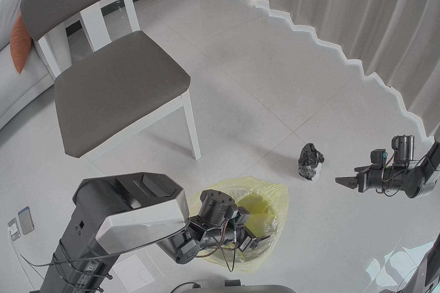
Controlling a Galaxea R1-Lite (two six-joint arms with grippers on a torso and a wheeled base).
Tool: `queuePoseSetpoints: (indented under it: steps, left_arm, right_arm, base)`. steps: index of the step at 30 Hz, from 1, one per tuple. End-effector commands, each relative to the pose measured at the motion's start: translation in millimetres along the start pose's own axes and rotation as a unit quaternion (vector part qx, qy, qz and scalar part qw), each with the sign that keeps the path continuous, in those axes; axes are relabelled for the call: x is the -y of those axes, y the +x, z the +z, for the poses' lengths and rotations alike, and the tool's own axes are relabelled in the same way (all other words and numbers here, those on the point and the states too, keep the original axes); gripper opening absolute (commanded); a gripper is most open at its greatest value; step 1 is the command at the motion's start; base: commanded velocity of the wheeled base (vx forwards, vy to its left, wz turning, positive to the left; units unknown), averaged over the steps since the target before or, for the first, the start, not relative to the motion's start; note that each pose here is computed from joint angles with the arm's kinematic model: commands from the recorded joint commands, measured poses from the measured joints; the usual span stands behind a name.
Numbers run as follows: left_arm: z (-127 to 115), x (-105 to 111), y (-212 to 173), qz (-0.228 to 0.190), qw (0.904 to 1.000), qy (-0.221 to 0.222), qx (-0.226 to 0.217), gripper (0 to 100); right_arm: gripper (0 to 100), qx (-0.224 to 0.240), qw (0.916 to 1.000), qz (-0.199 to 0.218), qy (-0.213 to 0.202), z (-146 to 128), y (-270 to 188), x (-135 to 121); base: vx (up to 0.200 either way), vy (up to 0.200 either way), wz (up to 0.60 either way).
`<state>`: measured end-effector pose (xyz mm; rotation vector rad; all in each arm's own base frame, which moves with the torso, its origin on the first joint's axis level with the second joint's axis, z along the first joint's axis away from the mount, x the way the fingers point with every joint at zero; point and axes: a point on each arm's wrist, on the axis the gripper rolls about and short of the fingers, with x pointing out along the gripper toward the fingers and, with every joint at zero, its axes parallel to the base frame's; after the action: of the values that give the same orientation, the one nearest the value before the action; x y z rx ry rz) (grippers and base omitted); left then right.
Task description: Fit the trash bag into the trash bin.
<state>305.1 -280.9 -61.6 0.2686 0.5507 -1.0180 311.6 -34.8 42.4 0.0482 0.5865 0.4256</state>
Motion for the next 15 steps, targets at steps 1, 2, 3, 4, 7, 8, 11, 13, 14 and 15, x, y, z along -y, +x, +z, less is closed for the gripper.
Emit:
queuePoseSetpoints:
  steps: [1, 2, 3, 4, 7, 8, 11, 13, 14, 15]
  left_arm:
    - [-0.3, 2.8, 4.3, -0.011, 0.9999, 0.002, 0.001, 0]
    - [-0.1, 3.4, 4.6, -0.011, 0.9999, 0.001, 0.0, 0]
    - [-0.1, 3.4, 4.6, -0.012, 0.9999, 0.001, 0.0, 0]
    - [-0.7, 3.5, 4.9, -0.013, 0.9999, 0.001, -0.001, 0]
    - [-3.1, 6.0, 4.4, -0.016, 0.9999, 0.001, -0.005, 0]
    - [-3.8, 6.8, 4.3, -0.017, 0.9998, 0.001, -0.006, 0]
    - [-4.2, 10.0, 4.6, -0.02, 0.9998, 0.003, -0.007, 0]
    - [-2.3, 13.9, 3.9, -0.023, 0.9997, 0.006, -0.003, 0]
    - [-1.7, 15.8, 3.9, -0.025, 0.9997, 0.007, -0.003, 0]
    - [-0.3, 24.0, 1.8, -0.032, 0.9994, 0.013, -0.003, 0]
  right_arm:
    - [100, 0.0, 1.0, 0.001, 0.0, -0.4, -1.1, -0.3]
    - [100, 0.0, 1.0, 0.001, 0.0, -0.8, -1.2, -0.5]
    - [100, 0.0, 1.0, 0.001, 0.0, -0.8, -1.2, -0.5]
    - [100, 0.0, 1.0, 0.001, 0.0, -0.5, -1.5, -0.6]
    - [100, 0.0, 1.0, 0.001, -0.001, -0.5, -1.5, -0.6]
    - [100, 0.0, 1.0, 0.001, -0.001, -0.5, -1.5, -0.6]
    - [100, 0.0, 1.0, 0.001, -0.001, -0.5, -1.5, -0.6]
    - [100, 0.0, 1.0, 0.001, -0.001, -0.5, -1.7, -0.2]
    - [100, 0.0, 1.0, 0.001, -0.001, -0.9, -1.8, -0.3]
    - [100, -0.001, 1.0, 0.001, -0.002, -1.3, -1.6, -0.9]
  base:
    - [0.0, 0.0, 0.0]
    - [0.0, 0.0, 0.0]
    - [0.0, 0.0, 0.0]
    - [0.0, 0.0, 0.0]
    - [0.0, 0.0, 0.0]
    - [0.0, 0.0, 0.0]
    - [0.0, 0.0, 0.0]
    - [0.0, 0.0, 0.0]
    - [0.0, 0.0, 0.0]
    - [0.0, 0.0, 0.0]
